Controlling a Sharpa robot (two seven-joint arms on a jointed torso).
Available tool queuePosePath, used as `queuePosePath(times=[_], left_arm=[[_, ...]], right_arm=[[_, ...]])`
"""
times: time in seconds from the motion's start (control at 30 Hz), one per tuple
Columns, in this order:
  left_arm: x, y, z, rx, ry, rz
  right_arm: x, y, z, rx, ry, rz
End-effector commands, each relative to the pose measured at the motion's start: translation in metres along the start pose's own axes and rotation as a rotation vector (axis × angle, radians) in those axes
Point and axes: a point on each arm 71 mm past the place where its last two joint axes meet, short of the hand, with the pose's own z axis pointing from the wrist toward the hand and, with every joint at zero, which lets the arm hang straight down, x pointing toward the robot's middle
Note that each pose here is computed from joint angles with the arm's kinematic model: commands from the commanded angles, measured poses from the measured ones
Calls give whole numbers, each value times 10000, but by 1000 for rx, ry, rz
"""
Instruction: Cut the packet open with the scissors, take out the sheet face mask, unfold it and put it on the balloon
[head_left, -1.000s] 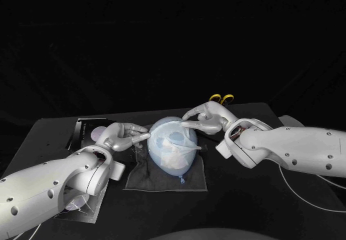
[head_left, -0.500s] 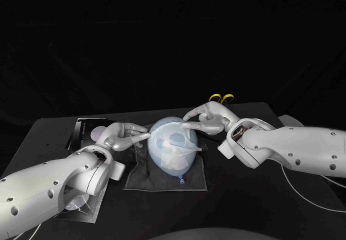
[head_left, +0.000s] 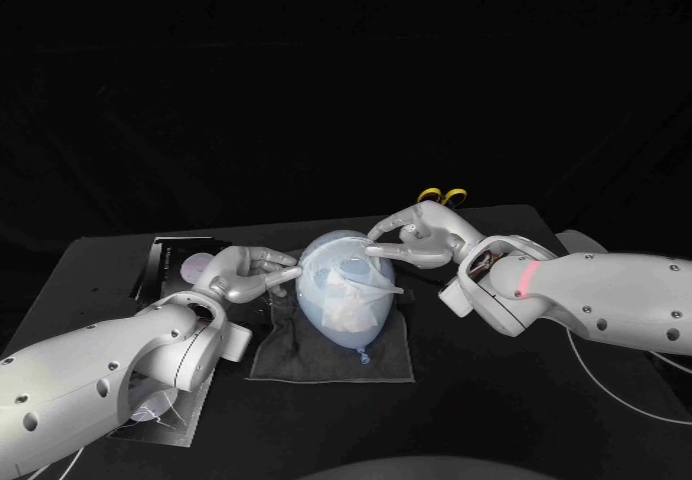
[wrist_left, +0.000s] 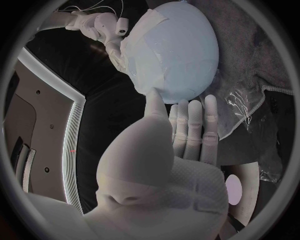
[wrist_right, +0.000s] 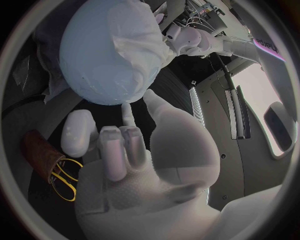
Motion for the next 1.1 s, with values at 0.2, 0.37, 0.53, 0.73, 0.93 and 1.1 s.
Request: queuePosePath(times=[0.2,0.37,0.53,0.73,0.93,1.1], left_arm=[[36,-22,5,4,25,-2],[37,-21,6,2,25,-2],[36,-20,6,1,24,-1],[32,-18,4,0,23,-1],[31,-17,4,0,22,-1],[33,-18,5,0,23,-1]], right_arm=[[8,35,-8,-41,21,1],[9,18,0,-29,30,-8],[1,-12,26,-13,28,-24],[-3,-35,49,0,24,-57],[-1,-33,62,-3,16,-91],[32,-22,73,-7,32,-100]])
